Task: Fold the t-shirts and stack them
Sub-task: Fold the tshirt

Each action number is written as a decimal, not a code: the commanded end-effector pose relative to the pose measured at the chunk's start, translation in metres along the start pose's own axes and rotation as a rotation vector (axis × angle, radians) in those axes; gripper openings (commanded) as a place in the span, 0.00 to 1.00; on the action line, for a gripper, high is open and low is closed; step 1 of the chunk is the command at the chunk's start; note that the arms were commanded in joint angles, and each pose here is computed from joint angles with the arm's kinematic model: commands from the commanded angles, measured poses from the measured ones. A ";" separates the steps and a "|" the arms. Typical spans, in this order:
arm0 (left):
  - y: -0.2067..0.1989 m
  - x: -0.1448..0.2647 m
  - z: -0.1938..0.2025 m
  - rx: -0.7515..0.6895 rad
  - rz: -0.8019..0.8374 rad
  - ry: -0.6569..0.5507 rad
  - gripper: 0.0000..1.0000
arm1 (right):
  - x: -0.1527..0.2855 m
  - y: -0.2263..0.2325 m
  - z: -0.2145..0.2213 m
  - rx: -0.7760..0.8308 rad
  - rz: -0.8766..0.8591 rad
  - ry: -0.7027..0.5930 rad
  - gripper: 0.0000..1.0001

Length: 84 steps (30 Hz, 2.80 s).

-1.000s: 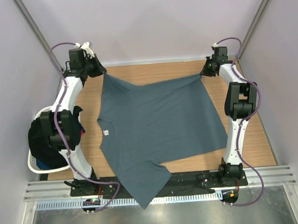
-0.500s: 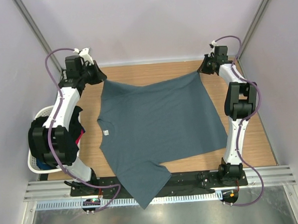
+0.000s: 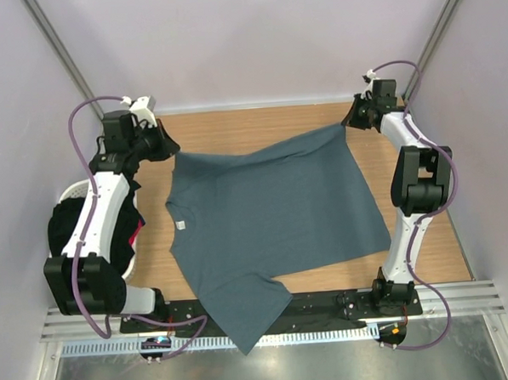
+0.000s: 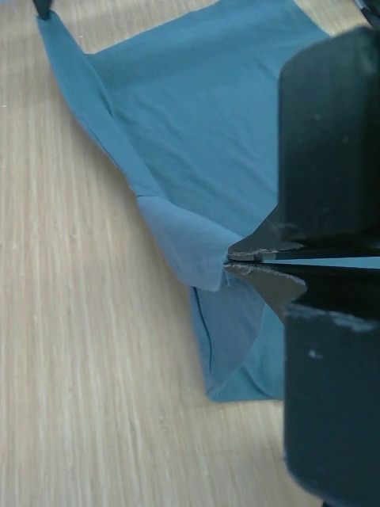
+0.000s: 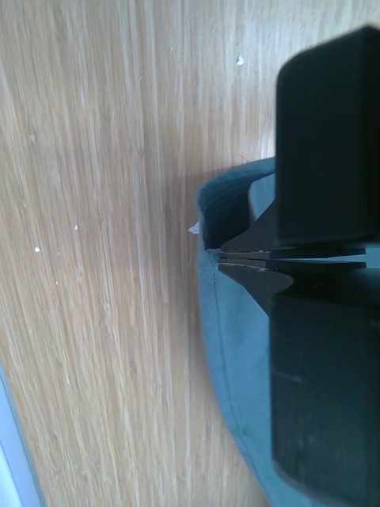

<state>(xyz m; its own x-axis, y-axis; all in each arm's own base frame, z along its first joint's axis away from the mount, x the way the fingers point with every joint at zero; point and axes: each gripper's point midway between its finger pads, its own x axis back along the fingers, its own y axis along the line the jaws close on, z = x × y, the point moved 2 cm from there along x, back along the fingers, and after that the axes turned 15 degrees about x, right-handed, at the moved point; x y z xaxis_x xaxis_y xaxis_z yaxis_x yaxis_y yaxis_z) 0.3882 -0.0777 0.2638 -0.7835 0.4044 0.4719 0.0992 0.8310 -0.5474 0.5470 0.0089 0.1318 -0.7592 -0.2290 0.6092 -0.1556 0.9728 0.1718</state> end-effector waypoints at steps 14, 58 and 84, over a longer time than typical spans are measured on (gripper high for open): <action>-0.014 0.046 0.087 -0.135 0.126 0.141 0.00 | 0.041 -0.016 0.013 0.047 0.093 0.036 0.01; 0.021 0.061 0.179 -0.667 -0.154 0.545 0.00 | 0.054 -0.031 0.077 0.027 0.176 0.238 0.01; 0.022 0.056 0.186 -0.634 -0.154 0.582 0.00 | 0.088 -0.034 0.117 0.023 0.264 0.332 0.01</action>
<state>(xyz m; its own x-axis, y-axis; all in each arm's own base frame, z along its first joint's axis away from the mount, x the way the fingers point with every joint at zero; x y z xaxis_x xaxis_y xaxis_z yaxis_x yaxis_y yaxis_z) 0.2355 -0.1068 0.1530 -0.4139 0.2522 0.8747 0.4745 0.8798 -0.0291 0.4143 -0.0317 0.0697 -0.4950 -0.0134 0.8688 -0.0249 0.9997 0.0013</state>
